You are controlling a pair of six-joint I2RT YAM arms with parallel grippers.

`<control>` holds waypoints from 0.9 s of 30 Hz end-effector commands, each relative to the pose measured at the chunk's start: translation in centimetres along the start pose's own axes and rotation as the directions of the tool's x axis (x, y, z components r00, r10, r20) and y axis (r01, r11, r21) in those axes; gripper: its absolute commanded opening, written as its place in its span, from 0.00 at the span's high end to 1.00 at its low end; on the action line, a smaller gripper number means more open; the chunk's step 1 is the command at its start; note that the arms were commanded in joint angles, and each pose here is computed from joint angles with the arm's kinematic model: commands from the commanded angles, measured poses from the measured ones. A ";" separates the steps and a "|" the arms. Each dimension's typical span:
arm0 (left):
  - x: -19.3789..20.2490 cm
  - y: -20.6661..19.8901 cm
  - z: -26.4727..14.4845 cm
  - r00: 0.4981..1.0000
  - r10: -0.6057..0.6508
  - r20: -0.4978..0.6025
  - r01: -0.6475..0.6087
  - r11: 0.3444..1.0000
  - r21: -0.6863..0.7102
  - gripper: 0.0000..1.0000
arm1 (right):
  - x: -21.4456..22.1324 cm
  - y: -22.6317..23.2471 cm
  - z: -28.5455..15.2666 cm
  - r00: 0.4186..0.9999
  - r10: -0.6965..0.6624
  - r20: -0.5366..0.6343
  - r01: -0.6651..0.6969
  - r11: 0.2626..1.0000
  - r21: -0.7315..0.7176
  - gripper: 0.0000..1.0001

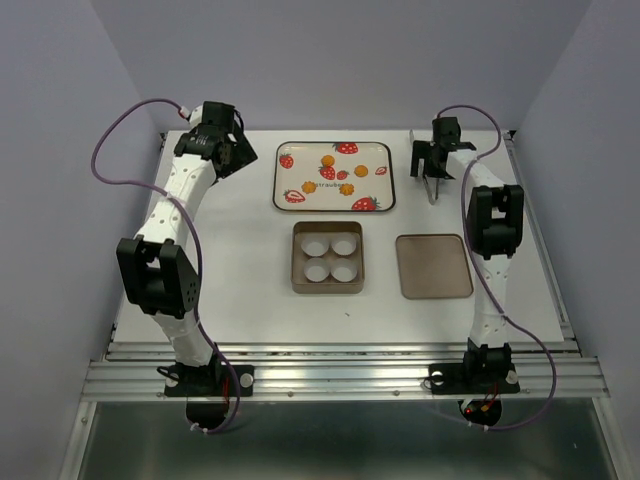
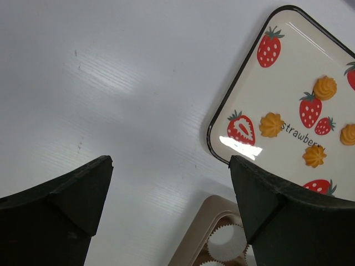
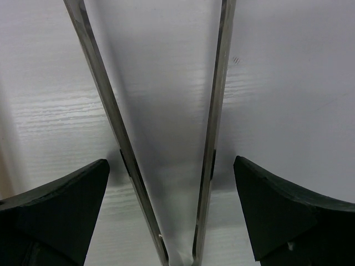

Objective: Pack the cookies

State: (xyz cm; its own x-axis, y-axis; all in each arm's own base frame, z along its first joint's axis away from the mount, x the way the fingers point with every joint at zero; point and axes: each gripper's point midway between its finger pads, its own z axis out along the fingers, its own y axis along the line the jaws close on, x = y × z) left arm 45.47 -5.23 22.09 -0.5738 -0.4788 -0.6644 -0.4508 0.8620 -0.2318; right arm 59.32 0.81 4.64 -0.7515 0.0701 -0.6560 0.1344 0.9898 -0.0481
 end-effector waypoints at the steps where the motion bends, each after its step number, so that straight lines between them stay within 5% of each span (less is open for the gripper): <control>1: -0.1 0.2 0.1 1.000 0.001 0.025 -0.001 1.000 0.007 0.01 | -2.2 0.0 0.7 0.995 0.037 0.092 -0.041 0.998 0.044 0.00; 10: 1.5 1.1 0.6 1.000 0.013 -0.001 -0.013 1.000 -0.003 0.01 | 0.4 -0.6 2.0 0.996 0.067 0.051 -0.072 0.993 0.089 0.04; 27: 0.8 0.9 0.9 1.000 0.017 0.002 -0.017 1.000 -0.022 0.01 | 0.6 0.2 1.5 0.998 0.039 0.048 -0.040 0.999 0.030 0.51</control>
State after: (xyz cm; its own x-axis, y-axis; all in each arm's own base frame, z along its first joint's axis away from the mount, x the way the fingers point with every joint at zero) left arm 44.62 -5.13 18.39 -0.6168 -0.4691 -0.6320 -0.4596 0.8665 -0.1946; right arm 60.59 0.95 3.54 -0.6931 0.1260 -0.7097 0.1986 0.9799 -0.0200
